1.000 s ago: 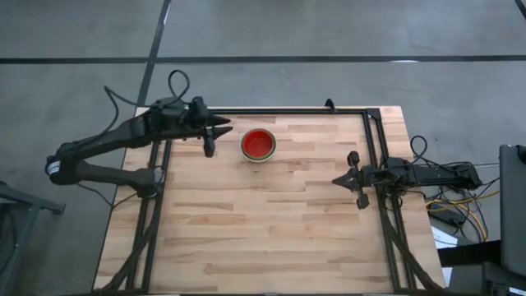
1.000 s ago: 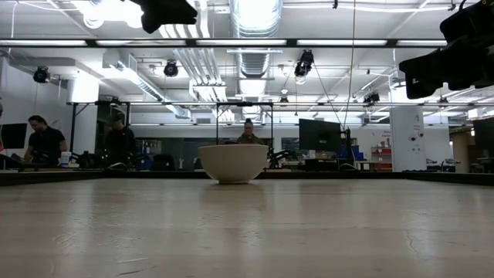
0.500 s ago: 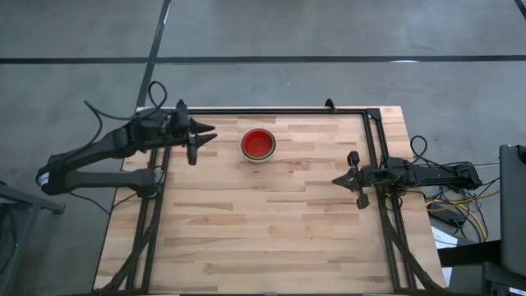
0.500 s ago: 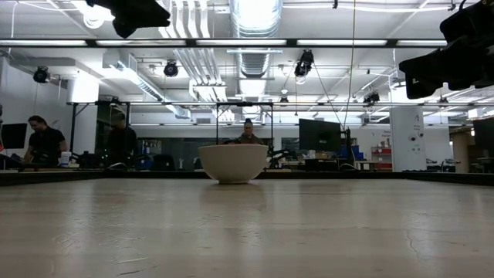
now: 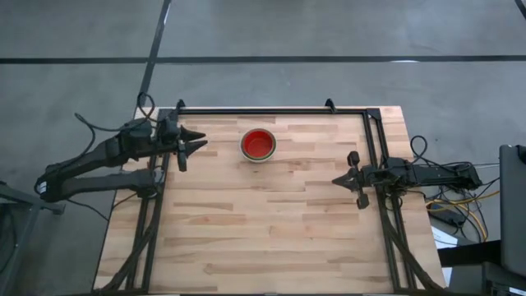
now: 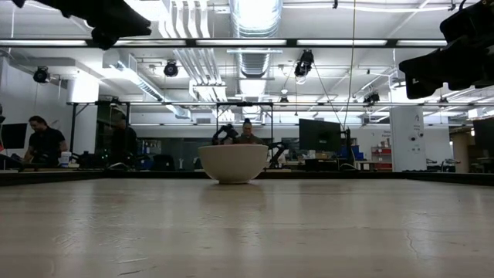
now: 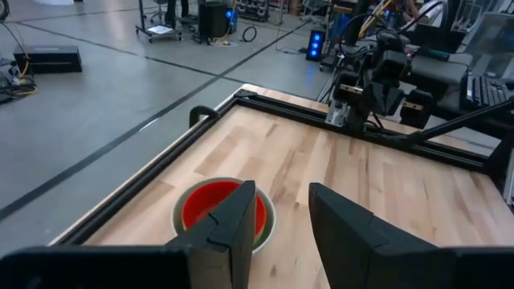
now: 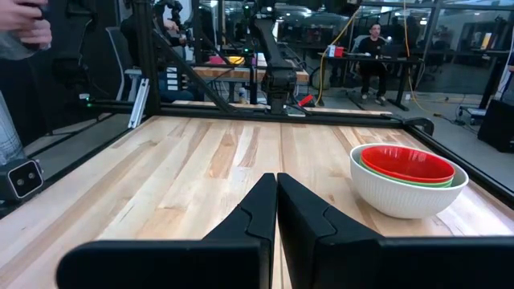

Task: Nest bowls inside each other
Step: Return to Home Position

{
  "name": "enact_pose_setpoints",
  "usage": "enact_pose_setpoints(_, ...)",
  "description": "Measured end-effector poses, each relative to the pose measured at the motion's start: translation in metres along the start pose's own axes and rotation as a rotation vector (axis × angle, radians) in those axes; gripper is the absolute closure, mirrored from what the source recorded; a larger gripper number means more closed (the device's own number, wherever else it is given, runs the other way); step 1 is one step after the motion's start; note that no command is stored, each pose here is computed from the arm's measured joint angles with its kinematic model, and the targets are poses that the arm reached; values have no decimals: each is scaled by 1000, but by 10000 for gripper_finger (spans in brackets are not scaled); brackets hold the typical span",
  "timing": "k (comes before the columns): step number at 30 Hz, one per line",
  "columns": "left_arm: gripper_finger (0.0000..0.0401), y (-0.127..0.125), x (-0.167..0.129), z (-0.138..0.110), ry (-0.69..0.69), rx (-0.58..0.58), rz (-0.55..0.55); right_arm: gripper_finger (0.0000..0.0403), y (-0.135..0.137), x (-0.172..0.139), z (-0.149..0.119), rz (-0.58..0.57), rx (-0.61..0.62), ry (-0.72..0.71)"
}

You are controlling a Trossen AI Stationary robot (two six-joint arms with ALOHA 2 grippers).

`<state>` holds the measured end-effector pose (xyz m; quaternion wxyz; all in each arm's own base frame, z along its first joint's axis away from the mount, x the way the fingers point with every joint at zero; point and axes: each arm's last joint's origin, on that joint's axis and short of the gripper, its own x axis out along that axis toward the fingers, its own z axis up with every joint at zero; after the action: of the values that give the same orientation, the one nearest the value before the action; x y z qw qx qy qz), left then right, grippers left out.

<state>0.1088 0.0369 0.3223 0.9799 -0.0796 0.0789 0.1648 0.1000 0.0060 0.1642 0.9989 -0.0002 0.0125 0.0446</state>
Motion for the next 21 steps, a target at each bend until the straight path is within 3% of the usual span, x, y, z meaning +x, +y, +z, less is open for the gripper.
enact_pose_setpoints(21,279,6,-13,-61,-111,-103,-79,394,0,0,0,0,0,-1)
